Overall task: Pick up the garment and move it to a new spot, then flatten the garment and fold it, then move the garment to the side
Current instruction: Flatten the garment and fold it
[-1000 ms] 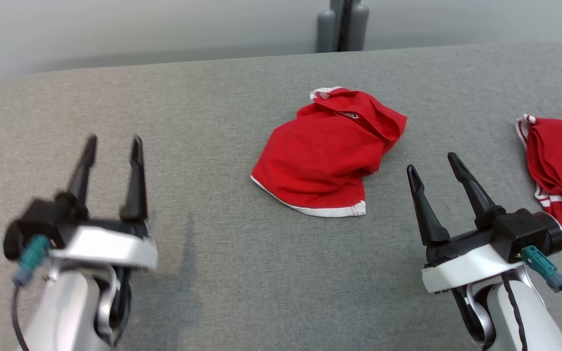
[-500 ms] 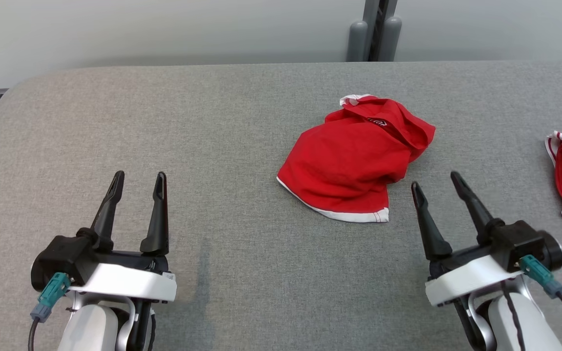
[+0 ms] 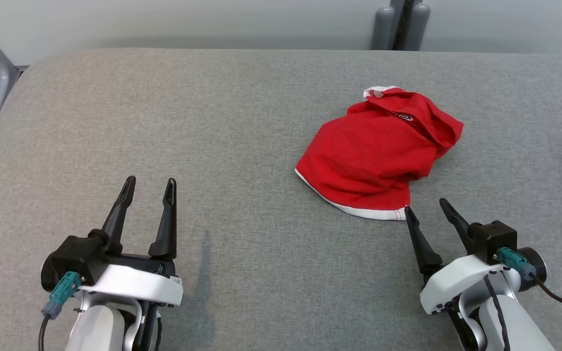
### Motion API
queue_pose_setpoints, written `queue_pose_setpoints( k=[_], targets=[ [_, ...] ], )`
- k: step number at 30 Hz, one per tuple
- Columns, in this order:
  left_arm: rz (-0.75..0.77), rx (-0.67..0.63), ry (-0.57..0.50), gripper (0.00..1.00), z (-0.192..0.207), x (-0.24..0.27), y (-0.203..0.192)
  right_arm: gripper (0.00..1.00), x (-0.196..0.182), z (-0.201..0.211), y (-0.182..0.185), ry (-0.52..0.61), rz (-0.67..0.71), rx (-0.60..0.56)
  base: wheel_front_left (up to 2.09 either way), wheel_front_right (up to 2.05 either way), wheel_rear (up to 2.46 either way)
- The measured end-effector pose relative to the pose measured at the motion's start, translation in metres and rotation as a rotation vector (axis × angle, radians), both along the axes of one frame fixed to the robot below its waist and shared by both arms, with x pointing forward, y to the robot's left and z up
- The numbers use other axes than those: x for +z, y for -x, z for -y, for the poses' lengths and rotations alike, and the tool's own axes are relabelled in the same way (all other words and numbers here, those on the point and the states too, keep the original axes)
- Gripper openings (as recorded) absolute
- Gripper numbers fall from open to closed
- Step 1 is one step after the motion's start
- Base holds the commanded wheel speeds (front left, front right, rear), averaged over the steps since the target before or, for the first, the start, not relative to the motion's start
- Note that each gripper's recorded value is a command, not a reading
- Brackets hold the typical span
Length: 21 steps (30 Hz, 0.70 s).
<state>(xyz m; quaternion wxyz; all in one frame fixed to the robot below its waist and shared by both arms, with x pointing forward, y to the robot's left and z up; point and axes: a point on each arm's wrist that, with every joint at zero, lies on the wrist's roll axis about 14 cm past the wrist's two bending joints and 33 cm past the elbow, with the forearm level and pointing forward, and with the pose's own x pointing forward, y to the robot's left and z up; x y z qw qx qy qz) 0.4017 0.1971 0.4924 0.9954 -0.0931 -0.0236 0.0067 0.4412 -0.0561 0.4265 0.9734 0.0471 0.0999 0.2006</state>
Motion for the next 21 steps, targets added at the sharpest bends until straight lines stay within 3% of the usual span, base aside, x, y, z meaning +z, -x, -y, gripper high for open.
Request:
queue_pose_setpoints(
  k=[14,21],
  targets=[
    [-0.017,0.026,0.010,1.00,-0.010,-0.004,0.009,1.00,-0.043,-0.013,-0.003,0.007,-0.170,0.020,0.00,0.00,0.00],
    [-0.025,0.046,0.011,1.00,-0.015,-0.006,0.013,1.00,-0.050,-0.020,-0.006,0.016,-0.180,0.035,0.00,0.00,0.00]
  ],
)
